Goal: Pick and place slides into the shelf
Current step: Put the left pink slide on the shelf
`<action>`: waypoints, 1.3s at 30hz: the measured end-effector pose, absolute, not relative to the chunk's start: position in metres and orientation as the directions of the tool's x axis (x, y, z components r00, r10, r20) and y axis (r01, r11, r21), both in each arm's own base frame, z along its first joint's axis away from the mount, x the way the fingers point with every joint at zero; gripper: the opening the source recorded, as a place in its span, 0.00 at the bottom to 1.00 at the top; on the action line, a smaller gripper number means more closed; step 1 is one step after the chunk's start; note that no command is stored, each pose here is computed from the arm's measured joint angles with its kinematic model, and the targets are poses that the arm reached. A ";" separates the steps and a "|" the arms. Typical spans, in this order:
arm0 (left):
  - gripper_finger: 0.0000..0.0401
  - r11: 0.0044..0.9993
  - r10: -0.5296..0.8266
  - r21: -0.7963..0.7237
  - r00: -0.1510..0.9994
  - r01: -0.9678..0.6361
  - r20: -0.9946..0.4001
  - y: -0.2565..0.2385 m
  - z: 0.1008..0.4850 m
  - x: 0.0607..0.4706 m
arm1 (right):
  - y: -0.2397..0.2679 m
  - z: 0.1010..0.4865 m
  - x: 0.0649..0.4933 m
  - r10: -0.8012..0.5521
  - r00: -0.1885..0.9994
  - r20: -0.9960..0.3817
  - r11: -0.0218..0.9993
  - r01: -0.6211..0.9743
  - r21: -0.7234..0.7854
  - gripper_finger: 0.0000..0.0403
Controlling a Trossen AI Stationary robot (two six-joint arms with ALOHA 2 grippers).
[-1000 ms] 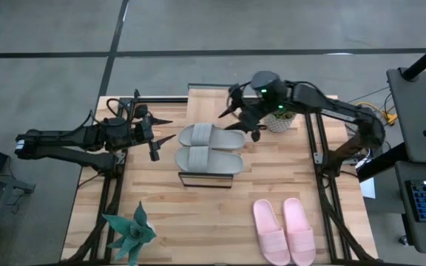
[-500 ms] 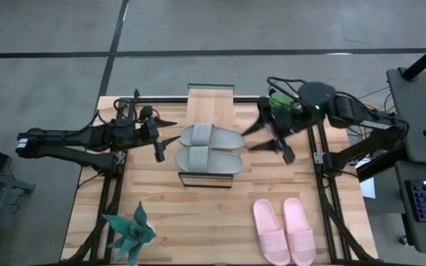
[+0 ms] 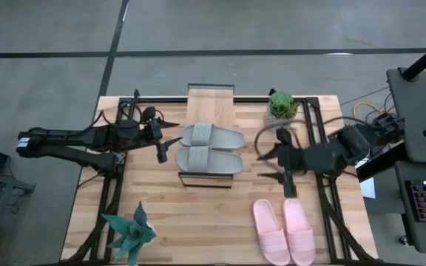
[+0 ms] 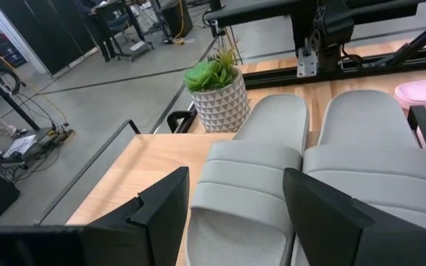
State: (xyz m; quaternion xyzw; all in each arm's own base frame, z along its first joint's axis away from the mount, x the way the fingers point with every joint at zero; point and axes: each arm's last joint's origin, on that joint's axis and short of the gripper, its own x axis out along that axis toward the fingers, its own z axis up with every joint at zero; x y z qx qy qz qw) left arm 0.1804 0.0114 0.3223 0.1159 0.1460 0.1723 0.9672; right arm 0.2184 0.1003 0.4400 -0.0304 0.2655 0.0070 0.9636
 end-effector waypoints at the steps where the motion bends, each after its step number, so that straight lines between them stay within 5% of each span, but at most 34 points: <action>1: 0.51 0.914 0.367 0.276 0.897 -0.298 -0.246 0.011 0.322 0.181 | 0.106 0.436 0.218 -0.004 0.846 -0.533 0.998 -0.031 -0.057 0.48; 12: 0.51 0.914 0.367 0.282 0.891 -0.292 -0.266 0.011 0.318 0.186 | 0.166 0.397 0.206 0.061 0.676 -0.735 0.982 -0.174 -0.079 0.48; 31: 0.51 0.914 0.367 0.282 0.890 -0.291 -0.271 0.011 0.317 0.187 | 0.253 0.327 0.203 0.026 0.512 -0.859 0.982 -0.172 -0.073 0.47; 39: 0.51 0.914 0.367 0.283 0.890 -0.291 -0.272 0.011 0.317 0.187 | 0.275 0.296 0.207 0.090 0.323 -0.942 0.989 -0.142 0.046 0.43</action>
